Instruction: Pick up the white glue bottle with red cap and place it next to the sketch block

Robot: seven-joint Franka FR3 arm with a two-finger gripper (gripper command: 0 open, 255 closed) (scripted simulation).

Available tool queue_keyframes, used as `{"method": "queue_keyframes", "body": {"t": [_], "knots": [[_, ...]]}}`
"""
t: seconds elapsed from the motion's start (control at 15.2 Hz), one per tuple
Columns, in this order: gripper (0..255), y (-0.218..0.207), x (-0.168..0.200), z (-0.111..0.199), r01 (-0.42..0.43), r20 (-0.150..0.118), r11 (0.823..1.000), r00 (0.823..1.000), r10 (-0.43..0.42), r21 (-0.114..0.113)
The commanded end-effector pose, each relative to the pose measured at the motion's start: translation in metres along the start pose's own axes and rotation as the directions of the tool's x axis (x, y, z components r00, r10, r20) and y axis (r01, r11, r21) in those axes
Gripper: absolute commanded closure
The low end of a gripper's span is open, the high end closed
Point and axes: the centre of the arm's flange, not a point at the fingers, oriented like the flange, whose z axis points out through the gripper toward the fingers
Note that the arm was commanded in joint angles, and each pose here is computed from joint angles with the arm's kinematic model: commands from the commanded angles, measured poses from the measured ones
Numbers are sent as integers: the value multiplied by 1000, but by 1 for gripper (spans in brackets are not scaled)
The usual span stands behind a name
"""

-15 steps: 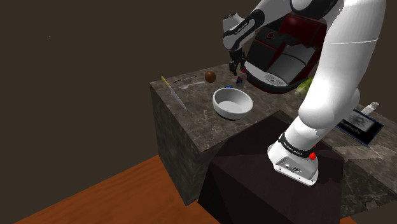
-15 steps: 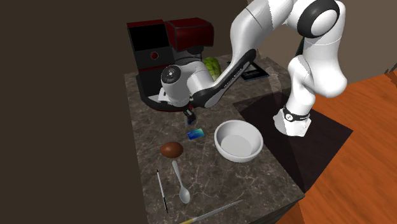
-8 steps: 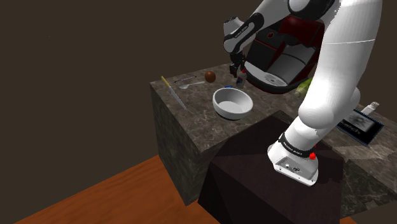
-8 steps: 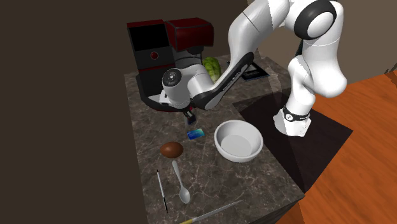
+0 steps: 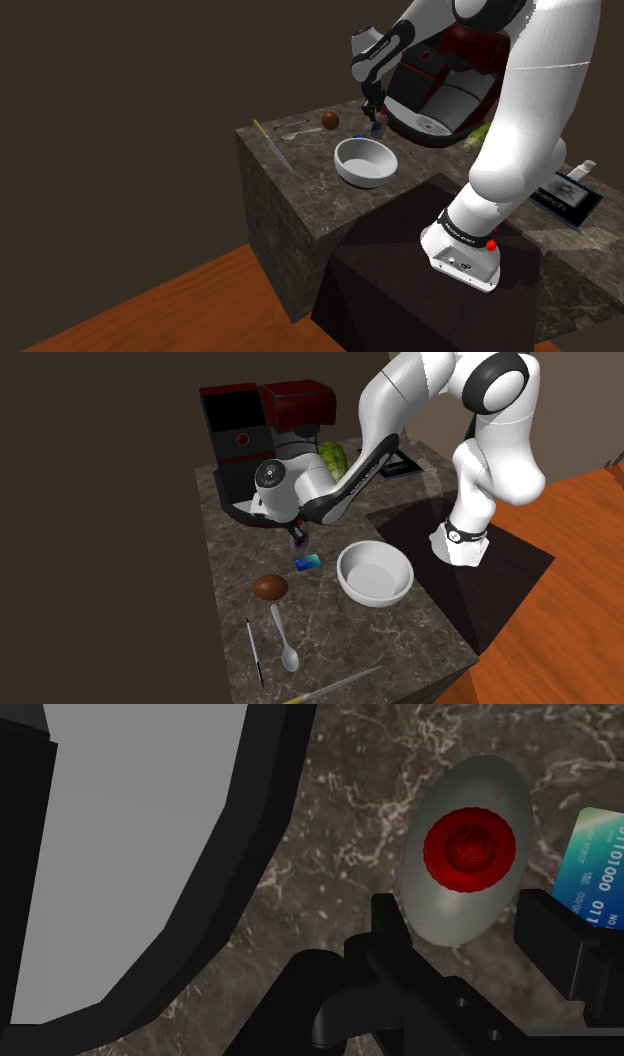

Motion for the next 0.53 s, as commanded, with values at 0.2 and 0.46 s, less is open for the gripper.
{"method": "queue_keyframes", "body": {"t": [0.2, 0.46], "knots": [[255, 0, 0, 1, 0, 1, 1000, 1000, 0, 0], [255, 4, -5, -14, 0, 1, 1000, 1000, 0, 0]]}}
